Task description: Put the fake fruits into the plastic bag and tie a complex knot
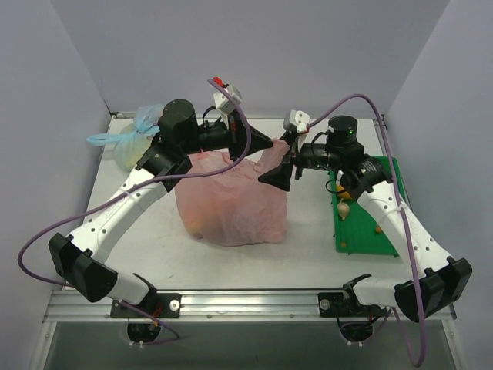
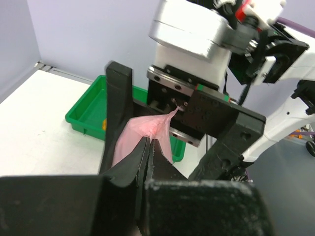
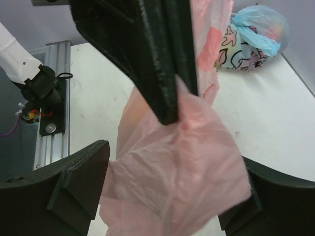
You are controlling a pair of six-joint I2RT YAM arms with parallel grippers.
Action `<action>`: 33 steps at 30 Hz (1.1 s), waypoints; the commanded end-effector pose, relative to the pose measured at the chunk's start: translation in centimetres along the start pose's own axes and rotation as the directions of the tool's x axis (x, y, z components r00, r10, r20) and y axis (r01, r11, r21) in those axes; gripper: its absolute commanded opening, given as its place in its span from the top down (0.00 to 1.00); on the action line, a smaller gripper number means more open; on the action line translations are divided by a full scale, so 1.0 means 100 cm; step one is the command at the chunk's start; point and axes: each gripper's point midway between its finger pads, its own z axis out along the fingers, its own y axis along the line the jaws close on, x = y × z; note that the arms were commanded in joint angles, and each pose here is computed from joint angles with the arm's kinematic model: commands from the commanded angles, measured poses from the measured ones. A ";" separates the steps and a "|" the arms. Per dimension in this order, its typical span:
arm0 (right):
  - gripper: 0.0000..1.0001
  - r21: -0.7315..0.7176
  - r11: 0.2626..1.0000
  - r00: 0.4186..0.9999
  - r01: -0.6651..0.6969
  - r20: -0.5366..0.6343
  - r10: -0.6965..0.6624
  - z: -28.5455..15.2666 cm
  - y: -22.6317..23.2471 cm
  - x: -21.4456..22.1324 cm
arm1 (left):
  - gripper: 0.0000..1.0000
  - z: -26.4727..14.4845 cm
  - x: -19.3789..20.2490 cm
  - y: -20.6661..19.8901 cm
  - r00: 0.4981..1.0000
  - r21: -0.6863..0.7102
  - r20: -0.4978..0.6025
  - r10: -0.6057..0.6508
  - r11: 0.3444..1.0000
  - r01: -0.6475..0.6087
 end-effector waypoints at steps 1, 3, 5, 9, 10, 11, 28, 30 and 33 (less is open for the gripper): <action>0.23 -0.045 0.999 1.000 0.008 0.013 -0.007 0.008 0.013 0.005 | 1.00 -0.005 -0.039 0.000 0.989 -0.044 0.107 0.104 0.994 -0.100; 0.28 -0.050 0.999 1.000 0.002 -0.001 -0.003 0.010 0.016 0.014 | 1.00 -0.006 -0.045 0.011 0.985 -0.095 0.125 0.121 0.989 -0.109; 0.36 -0.038 0.999 1.000 -0.015 -0.027 0.014 0.012 0.015 0.028 | 1.00 -0.007 -0.048 0.016 0.982 -0.123 0.136 0.130 0.986 -0.114; 0.51 -0.007 0.999 0.997 -0.041 -0.068 0.041 0.017 0.007 0.050 | 1.00 -0.007 -0.059 0.016 0.974 -0.138 0.169 0.153 0.982 -0.130; 0.57 -0.007 0.999 0.996 -0.041 -0.075 0.040 0.018 0.005 0.054 | 1.00 -0.007 -0.059 0.016 0.973 -0.135 0.172 0.155 0.982 -0.132; 0.60 -0.002 0.999 0.996 -0.041 -0.080 0.040 0.019 0.003 0.056 | 1.00 -0.007 -0.059 0.016 0.973 -0.133 0.172 0.154 0.982 -0.132; 1.00 -0.029 0.994 0.992 0.102 -0.075 -0.104 0.011 -0.003 0.050 | 0.04 -0.088 0.046 0.051 0.901 -0.119 -0.229 0.368 0.908 -0.401; 1.00 -0.037 0.991 0.988 0.128 -0.079 -0.130 0.010 -0.003 0.051 | 0.03 -0.086 0.064 0.057 0.889 -0.079 -0.263 0.374 0.910 -0.406; 1.00 -0.052 0.987 0.984 0.151 -0.086 -0.155 0.009 -0.002 0.053 | 0.03 -0.080 0.075 0.072 0.877 -0.065 -0.294 0.381 0.907 -0.416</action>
